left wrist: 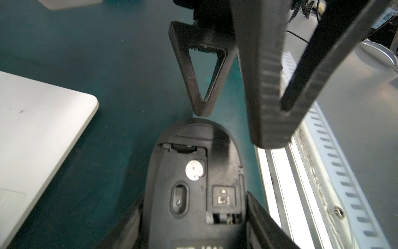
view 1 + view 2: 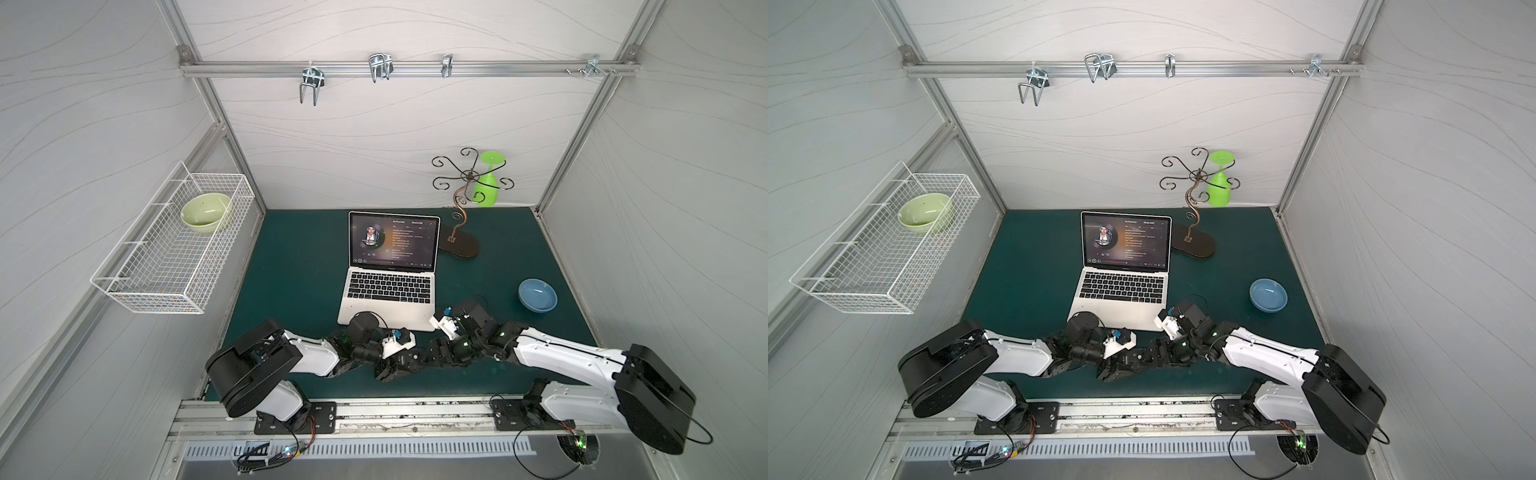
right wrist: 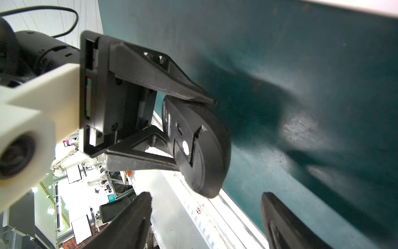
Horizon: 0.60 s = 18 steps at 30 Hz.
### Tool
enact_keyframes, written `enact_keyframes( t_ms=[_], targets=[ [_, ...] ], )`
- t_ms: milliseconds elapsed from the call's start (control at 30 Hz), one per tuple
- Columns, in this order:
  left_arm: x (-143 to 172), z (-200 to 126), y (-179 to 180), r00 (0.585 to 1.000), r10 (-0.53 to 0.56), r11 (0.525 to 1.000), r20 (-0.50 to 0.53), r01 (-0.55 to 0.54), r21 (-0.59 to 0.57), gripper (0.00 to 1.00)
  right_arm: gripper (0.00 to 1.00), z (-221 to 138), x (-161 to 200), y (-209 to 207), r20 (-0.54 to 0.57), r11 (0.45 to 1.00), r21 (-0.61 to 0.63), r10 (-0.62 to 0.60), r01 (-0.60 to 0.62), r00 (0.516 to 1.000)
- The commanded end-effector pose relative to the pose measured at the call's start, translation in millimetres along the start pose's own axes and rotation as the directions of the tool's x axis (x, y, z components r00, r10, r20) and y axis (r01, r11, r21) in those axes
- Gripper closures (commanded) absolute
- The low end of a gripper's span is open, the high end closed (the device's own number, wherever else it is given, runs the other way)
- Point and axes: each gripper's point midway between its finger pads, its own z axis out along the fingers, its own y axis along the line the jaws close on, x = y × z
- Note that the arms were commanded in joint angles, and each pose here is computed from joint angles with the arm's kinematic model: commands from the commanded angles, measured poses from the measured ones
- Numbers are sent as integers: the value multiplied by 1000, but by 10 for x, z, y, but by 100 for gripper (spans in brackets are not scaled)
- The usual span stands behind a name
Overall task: Remove the wireless mouse receiver from the laptop
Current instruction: Close the lid on the mouse.
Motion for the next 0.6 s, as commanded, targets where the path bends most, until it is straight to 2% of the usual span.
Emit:
enact_keyframes(
  t_ms=[0,267,567],
  targets=[
    [-219,-26,-28,995,60,998,76,-61,8,100,21,22,-1,1,-14,1000,-13,-15,15,1000],
    [-236,-36,-46,994,67,998,87,-69,12,100,31,147,-36,-62,-40,1000,-27,-5,4,999],
    [-251,-45,-63,992,70,997,100,-72,17,100,33,188,-61,-110,-40,1000,-11,2,-3,999]
  ],
)
